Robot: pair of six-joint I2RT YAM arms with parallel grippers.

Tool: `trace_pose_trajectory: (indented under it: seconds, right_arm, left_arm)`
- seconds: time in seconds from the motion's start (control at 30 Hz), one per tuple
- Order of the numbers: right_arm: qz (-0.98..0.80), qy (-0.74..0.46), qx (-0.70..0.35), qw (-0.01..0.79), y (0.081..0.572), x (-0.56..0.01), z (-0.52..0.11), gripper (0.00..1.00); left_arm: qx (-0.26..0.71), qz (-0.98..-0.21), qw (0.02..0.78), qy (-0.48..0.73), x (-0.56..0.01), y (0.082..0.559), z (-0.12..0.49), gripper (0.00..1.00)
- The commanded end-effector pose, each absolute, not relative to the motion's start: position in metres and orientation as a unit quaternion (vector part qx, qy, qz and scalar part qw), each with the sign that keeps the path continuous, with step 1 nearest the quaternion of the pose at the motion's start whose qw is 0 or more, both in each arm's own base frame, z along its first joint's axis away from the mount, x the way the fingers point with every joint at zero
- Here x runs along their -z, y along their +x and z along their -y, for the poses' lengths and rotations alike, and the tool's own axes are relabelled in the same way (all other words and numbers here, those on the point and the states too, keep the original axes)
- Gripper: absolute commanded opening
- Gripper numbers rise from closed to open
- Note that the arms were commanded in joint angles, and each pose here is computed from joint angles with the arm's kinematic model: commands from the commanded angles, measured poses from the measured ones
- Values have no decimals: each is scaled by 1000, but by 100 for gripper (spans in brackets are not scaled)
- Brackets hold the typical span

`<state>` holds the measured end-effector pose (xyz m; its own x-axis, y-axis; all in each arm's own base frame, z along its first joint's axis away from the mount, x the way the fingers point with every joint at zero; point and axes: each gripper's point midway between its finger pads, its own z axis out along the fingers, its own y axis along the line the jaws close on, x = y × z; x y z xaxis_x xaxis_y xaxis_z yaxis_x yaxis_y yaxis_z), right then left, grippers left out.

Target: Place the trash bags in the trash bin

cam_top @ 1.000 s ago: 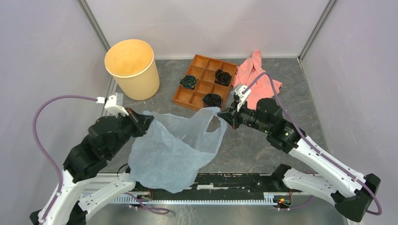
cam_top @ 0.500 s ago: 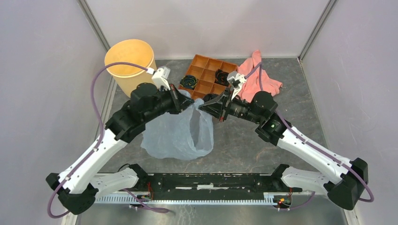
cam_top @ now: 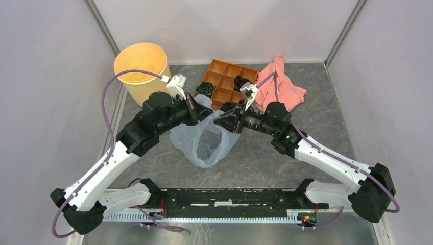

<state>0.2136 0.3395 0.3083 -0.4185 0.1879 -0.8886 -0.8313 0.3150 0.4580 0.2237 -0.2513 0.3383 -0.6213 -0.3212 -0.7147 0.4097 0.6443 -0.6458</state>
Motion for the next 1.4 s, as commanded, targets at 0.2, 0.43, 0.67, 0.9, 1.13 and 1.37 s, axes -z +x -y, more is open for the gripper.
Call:
trace_pose_trajectory:
  seconds: [0.2, 0.43, 0.67, 0.9, 1.13, 1.37]
  right_arm:
    - [-603, -252, -549, 521, 216, -333, -348, 42]
    - [-612, -246, -524, 538, 223, -323, -355, 65]
    - [-622, -231, -493, 563, 232, -318, -362, 67]
    - [-646, -194, -453, 583, 248, -304, -361, 24]
    - [-678, -200, -379, 597, 246, -273, -323, 1]
    - [-677, -245, -313, 619, 221, -275, -269, 0]
  left_arm:
    - [441, -785, 433, 26, -350, 229, 262, 2]
    - [449, -784, 429, 28, -352, 229, 266, 2]
    - [453, -783, 426, 27, -353, 228, 267, 2]
    - [454, -780, 429, 32, -358, 225, 266, 2]
    - [324, -812, 484, 32, -365, 237, 217, 78]
    - [121, -866, 484, 0, -358, 286, 151, 100]
